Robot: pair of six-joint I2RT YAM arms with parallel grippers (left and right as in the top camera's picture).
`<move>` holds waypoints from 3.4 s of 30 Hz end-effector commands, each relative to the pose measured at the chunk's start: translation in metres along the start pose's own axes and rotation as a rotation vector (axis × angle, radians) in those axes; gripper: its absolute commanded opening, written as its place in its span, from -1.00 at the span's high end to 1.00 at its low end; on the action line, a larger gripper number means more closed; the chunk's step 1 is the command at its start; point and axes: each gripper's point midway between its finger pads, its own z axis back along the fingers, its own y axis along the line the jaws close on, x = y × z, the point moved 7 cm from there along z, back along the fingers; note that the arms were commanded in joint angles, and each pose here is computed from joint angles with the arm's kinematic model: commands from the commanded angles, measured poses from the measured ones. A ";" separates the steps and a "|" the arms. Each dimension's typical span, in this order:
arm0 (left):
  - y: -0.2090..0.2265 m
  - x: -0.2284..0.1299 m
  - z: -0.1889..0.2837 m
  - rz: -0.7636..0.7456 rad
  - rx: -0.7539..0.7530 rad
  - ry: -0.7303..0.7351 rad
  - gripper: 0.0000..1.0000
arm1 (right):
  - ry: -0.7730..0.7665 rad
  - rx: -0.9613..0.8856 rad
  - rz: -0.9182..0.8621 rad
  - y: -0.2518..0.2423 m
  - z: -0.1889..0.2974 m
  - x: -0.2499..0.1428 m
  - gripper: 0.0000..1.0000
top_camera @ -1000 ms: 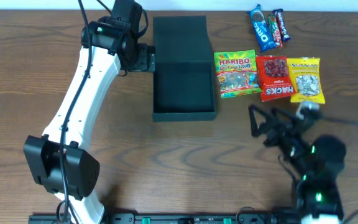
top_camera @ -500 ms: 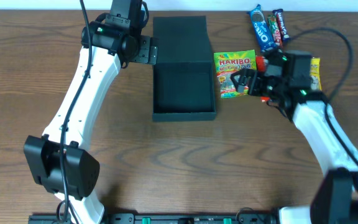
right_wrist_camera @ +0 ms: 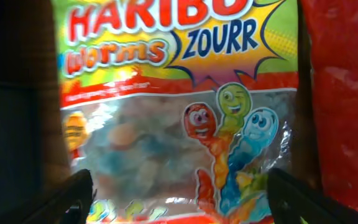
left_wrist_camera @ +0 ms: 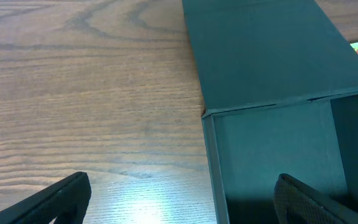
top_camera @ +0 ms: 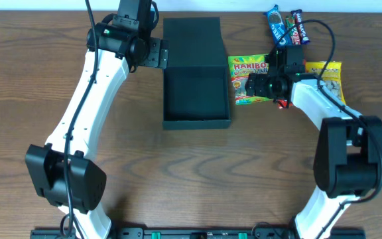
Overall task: Pack container
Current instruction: 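Grasp the Haribo bag with the right gripper and lift, then lower the Haribo bag into the box and release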
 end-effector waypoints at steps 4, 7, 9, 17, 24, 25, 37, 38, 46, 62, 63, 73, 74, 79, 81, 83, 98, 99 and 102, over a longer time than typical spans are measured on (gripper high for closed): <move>0.002 0.000 -0.003 -0.014 0.003 0.006 -0.90 | 0.037 -0.029 0.024 -0.003 -0.022 -0.006 0.16; 0.002 0.000 -0.003 -0.014 0.003 0.006 -0.90 | 0.041 -0.030 0.026 -0.004 -0.024 -0.007 0.63; 0.002 0.000 -0.003 -0.014 0.003 0.005 -0.90 | 0.042 -0.029 0.026 -0.004 -0.024 -0.007 0.92; 0.004 0.000 -0.003 -0.017 0.006 0.004 -0.90 | 0.057 0.137 0.022 0.014 -0.016 -0.005 0.98; 0.020 0.006 0.002 0.015 0.022 -0.013 -0.90 | -0.026 0.221 -0.069 0.029 0.028 0.023 0.97; 0.023 0.007 0.003 0.022 0.026 -0.020 -0.91 | -0.049 0.197 -0.073 0.028 0.039 0.028 0.97; 0.058 0.022 0.019 0.093 0.065 -0.081 -0.90 | -0.348 0.190 0.000 0.060 0.176 0.059 0.97; 0.062 0.022 0.020 0.100 0.070 -0.082 -0.91 | -0.366 0.206 0.005 0.067 0.186 0.058 0.97; 0.085 0.021 0.023 0.144 0.098 -0.088 -0.90 | -0.264 0.359 0.021 0.138 0.189 0.026 0.97; 0.089 0.024 0.023 0.150 0.103 -0.105 -0.90 | 0.053 0.352 -0.131 0.218 0.079 -0.035 0.98; 0.089 0.024 0.023 0.150 0.103 -0.105 -0.91 | 0.062 0.346 -0.143 0.217 0.076 -0.036 0.97; 0.089 0.024 0.023 0.151 0.102 -0.106 -0.90 | 0.044 0.192 -0.177 0.209 0.066 -0.046 0.97; 0.089 0.024 0.023 0.151 0.102 -0.106 -0.91 | 0.036 0.180 -0.173 0.209 0.065 -0.047 0.97; 0.089 0.025 0.023 0.150 0.102 -0.109 -0.90 | 0.043 0.175 -0.150 0.214 0.061 -0.053 0.35; 0.089 0.025 0.023 0.151 0.102 -0.109 -0.90 | 0.042 0.184 -0.136 0.216 0.063 -0.053 -0.43; 0.089 0.025 0.023 0.151 0.102 -0.109 -0.90 | 0.041 0.194 -0.134 0.216 0.065 -0.051 -0.59; 0.088 0.025 0.023 0.150 0.099 -0.109 -0.90 | -0.463 0.028 0.045 0.109 0.161 0.060 -0.74; 0.088 0.025 0.023 0.150 0.098 -0.109 -0.90 | -0.480 0.002 0.073 0.099 0.160 0.067 -0.95; 0.088 0.025 0.023 0.150 0.098 -0.108 -0.90 | -0.500 -0.039 0.077 0.077 0.160 0.077 -0.99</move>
